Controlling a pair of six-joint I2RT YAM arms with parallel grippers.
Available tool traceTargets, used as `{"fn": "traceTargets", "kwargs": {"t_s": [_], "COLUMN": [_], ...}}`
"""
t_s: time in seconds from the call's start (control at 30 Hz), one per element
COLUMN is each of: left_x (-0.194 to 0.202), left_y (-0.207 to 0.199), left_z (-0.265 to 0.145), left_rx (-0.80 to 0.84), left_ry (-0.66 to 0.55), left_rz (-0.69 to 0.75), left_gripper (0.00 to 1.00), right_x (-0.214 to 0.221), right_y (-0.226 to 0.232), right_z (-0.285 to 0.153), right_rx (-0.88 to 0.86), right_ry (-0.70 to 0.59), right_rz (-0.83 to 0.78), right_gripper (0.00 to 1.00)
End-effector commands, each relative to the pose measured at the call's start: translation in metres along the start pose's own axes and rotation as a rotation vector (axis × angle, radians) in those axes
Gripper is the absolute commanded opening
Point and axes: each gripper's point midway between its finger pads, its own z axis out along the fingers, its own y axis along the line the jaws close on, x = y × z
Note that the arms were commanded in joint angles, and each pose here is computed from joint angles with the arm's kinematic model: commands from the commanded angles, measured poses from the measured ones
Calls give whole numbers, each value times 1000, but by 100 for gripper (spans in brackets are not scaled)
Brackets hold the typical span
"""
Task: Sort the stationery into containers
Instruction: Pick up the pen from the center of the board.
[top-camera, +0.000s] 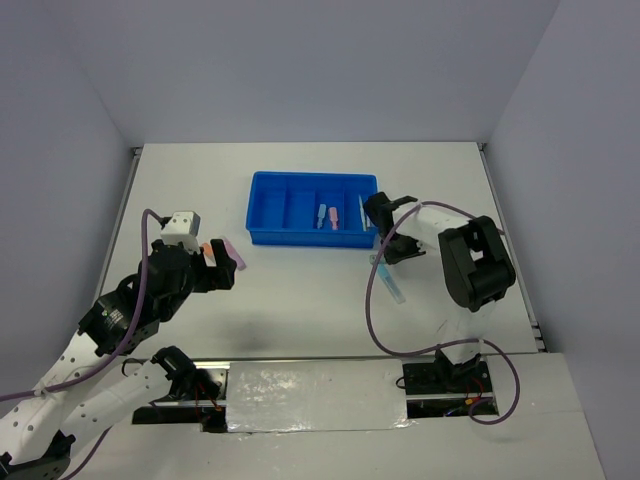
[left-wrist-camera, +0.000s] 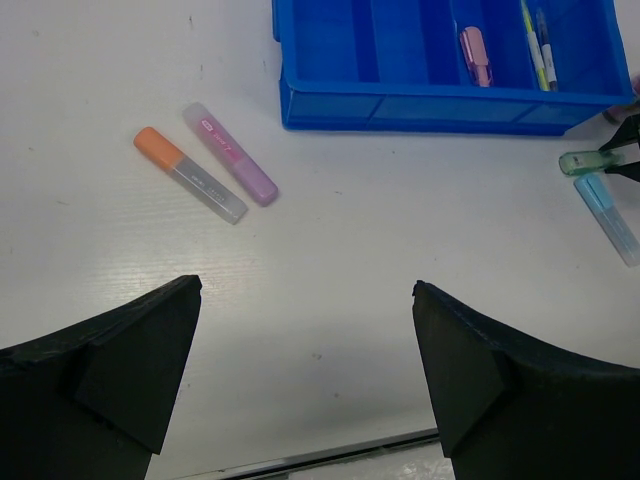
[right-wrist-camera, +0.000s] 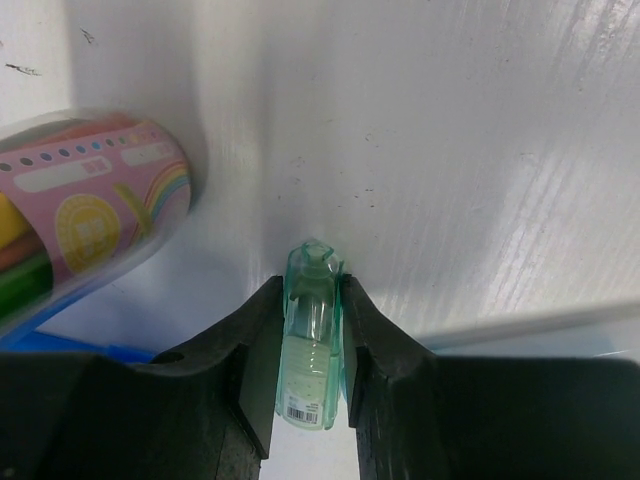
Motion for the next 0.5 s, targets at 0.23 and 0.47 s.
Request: {"fn": "traceTargets", "kwargs": {"t_s": [0.23,0.47], "left_x": [-7,-7], "left_y": [-6,-5], "left_z": [1,2], "left_rx": [25,22], "left_ry": [-32,-29], "left_rz": [12,14], "left_gripper": [99,99], "right_x": [-29,-61], "right_y": [24,26], "right_z": [-57,-109], "right_rx": [-160,-302], "right_ry": [27,36], "right_rz": [86,136], "right_gripper": [0,0]}}
